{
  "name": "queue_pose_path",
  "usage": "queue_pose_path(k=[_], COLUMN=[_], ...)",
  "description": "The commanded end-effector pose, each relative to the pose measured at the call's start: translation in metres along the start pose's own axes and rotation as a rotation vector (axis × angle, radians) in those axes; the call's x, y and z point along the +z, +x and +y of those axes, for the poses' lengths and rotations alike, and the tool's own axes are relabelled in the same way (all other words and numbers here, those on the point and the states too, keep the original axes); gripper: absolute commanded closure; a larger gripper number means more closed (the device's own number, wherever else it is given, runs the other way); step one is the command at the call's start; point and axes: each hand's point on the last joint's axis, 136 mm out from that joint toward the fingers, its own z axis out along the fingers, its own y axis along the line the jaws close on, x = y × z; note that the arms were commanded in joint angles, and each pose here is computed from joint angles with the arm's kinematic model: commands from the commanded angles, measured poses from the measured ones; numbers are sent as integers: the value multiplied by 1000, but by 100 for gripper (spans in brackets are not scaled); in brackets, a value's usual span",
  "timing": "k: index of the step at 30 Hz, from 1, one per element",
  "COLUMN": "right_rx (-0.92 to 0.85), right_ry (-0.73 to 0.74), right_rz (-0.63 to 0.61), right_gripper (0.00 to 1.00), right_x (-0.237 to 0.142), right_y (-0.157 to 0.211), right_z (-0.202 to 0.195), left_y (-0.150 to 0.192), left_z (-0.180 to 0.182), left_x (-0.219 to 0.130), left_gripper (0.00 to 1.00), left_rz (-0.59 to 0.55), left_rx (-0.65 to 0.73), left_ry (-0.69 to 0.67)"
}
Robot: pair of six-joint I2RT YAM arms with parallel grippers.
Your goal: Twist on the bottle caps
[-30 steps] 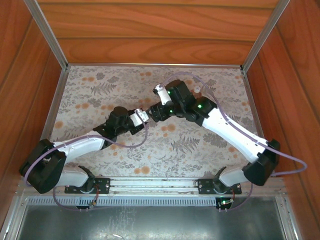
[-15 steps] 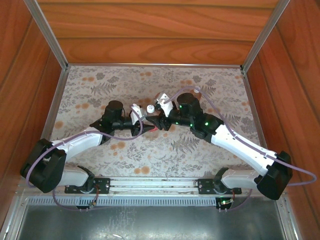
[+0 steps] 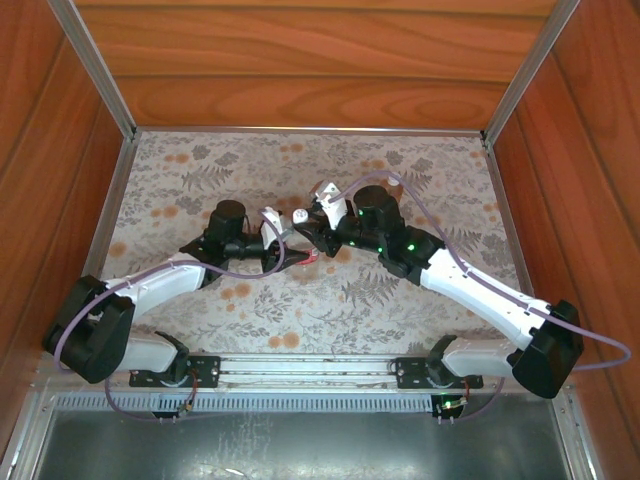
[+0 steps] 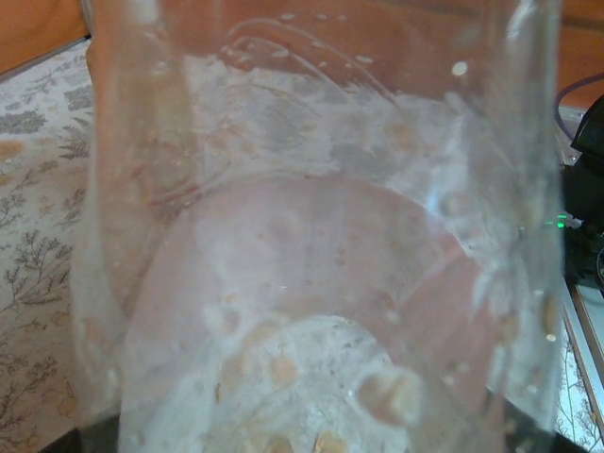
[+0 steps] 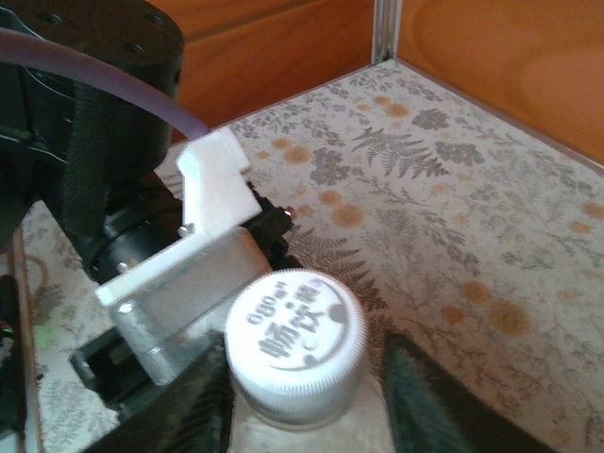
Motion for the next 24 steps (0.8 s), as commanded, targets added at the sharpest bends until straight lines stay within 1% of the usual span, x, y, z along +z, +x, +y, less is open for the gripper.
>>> queue_pose_path(k=[1, 4, 9, 11, 13, 14, 15, 17, 18, 24], right_rx=[19, 9, -47, -54, -54, -53, -53, -39, -30, 37], right_ry=[34, 18, -8, 3, 8, 4, -2, -3, 0, 1], right_rz=[-28, -21, -16, -16, -20, -23, -25, -38, -51, -121], right_gripper=[61, 67, 75, 77, 78, 76, 72, 58, 54, 47], right_x=[6, 6, 3, 3, 3, 3, 2, 2, 2, 3], right_y=[-4, -2, -1, -1, -1, -1, -1, -2, -4, -13], right_z=[-9, -6, -1, -3, -4, -3, -2, -2, -2, -3], left_y=[-17, -16, -15, -14, -14, -14, -15, -14, -14, -11], left_z=[-12, -11, -12, -12, -11, -10, -10, -7, -6, -5], left_x=[3, 3, 4, 4, 3, 3, 2, 2, 2, 4], left_gripper=[47, 47, 46, 44, 37, 36, 37, 42, 44, 45], left_rz=[-41, -39, -38, -35, -35, -35, -35, -32, -30, -24], left_rx=[61, 61, 50, 46, 43, 42, 42, 41, 41, 32], left_ry=[72, 69, 82, 80, 71, 64, 58, 40, 36, 42])
